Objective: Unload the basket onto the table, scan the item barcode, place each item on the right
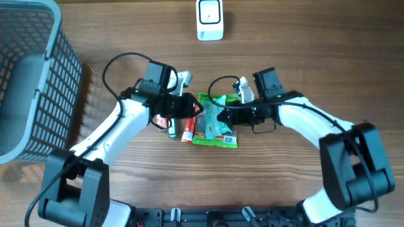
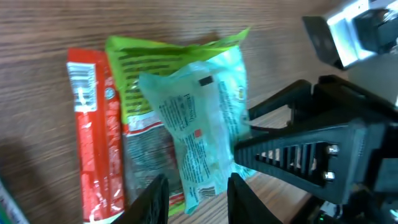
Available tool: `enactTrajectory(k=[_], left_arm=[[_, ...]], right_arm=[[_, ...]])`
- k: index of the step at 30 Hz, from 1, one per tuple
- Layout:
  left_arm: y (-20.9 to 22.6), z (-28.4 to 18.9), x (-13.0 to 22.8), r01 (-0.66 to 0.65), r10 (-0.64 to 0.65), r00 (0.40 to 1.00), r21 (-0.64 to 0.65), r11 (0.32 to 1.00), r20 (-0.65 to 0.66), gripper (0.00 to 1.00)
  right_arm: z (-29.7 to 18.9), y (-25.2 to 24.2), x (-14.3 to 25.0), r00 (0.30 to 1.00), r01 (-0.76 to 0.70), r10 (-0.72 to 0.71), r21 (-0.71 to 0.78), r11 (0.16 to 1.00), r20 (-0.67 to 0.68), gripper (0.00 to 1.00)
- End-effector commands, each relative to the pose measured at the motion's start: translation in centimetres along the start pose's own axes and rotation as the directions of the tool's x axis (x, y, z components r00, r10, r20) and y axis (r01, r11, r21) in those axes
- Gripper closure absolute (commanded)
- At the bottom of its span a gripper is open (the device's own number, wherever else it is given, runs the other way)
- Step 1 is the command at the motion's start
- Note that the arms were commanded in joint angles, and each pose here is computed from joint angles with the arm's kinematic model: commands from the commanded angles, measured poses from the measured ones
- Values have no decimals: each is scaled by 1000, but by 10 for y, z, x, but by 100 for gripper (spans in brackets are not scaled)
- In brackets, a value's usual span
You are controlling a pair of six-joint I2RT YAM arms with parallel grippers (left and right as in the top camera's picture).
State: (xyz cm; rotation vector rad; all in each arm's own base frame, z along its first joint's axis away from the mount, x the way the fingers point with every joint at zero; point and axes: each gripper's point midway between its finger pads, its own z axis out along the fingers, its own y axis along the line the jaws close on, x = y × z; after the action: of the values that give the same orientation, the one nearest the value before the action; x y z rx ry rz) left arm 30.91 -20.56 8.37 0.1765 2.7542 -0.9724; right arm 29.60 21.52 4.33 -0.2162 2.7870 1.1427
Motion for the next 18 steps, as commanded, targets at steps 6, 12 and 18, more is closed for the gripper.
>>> enactTrajectory(k=[6,12,18], left_arm=[[-24,-6,-17,-28,25,999,101,994,23,75],[-35,15,-15,-25,34,999,248,968,-31,92],[-24,35,-19,-23,34,999,260,965,-38,94]], right_arm=[[-56,59,-17,989,119,-112,-79,990,94,65],[-41,60,19,998,64,-68,-156,986,-19,92],[-21,57,28,998,56,-59,-118,991,-19,92]])
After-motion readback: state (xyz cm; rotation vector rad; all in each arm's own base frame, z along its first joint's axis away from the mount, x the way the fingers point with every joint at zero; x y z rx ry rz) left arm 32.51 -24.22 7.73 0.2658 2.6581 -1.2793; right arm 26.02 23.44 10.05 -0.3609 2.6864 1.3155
